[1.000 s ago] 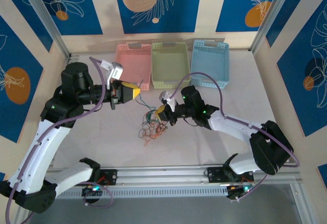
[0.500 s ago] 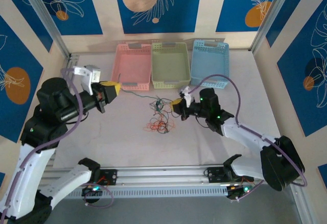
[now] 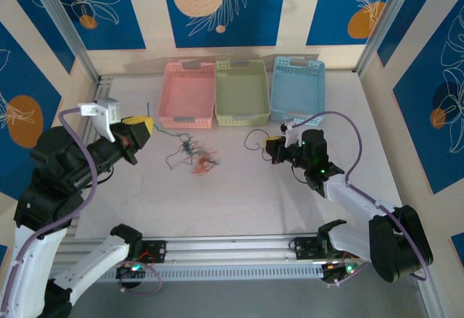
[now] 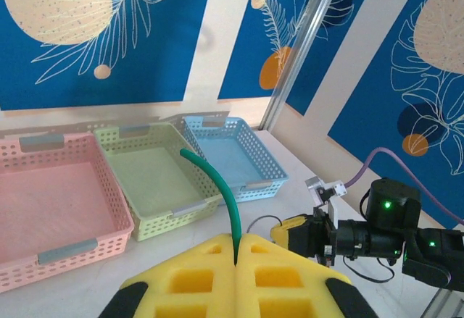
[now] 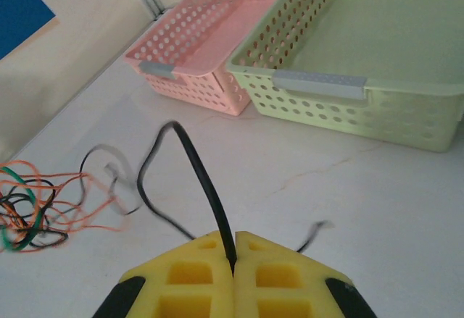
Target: Untangle the cables
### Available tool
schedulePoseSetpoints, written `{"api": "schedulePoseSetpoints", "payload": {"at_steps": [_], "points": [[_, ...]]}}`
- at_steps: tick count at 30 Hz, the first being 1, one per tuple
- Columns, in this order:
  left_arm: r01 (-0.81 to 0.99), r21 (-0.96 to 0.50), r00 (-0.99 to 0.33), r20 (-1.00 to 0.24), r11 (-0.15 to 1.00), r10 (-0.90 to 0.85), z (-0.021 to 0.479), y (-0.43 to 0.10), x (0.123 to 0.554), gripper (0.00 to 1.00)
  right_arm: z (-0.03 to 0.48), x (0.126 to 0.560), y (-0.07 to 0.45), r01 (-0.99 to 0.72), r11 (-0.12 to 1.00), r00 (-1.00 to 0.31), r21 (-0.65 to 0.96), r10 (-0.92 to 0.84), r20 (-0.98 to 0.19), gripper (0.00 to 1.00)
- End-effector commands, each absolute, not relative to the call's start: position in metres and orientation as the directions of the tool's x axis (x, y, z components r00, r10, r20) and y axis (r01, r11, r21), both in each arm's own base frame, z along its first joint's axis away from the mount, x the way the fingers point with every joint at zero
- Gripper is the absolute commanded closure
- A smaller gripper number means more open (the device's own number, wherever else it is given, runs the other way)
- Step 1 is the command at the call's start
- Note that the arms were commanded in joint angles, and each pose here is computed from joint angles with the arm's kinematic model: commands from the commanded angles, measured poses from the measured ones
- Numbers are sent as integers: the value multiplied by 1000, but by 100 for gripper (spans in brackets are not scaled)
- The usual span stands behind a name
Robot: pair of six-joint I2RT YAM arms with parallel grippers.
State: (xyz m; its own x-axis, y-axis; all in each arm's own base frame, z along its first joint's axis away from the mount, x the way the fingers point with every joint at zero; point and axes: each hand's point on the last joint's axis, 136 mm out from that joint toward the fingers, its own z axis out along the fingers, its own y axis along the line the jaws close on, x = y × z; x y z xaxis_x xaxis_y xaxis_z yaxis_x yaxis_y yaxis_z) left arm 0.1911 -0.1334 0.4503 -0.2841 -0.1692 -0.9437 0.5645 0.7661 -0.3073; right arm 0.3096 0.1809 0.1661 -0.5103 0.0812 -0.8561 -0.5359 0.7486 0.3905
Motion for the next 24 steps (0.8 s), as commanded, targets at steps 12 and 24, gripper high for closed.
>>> {"api": "schedulePoseSetpoints", "payload": {"at_steps": [12,24], "points": [[554,-347,-336,-925,757,-178,430,-144,211,100,176,310,176,-528,749,-485,400,120,-866,100],[553,-382,-426,-893,740,-143,395,-157,221,100,239,317,166,-482,733,-482,481,236,-844,100]]}}
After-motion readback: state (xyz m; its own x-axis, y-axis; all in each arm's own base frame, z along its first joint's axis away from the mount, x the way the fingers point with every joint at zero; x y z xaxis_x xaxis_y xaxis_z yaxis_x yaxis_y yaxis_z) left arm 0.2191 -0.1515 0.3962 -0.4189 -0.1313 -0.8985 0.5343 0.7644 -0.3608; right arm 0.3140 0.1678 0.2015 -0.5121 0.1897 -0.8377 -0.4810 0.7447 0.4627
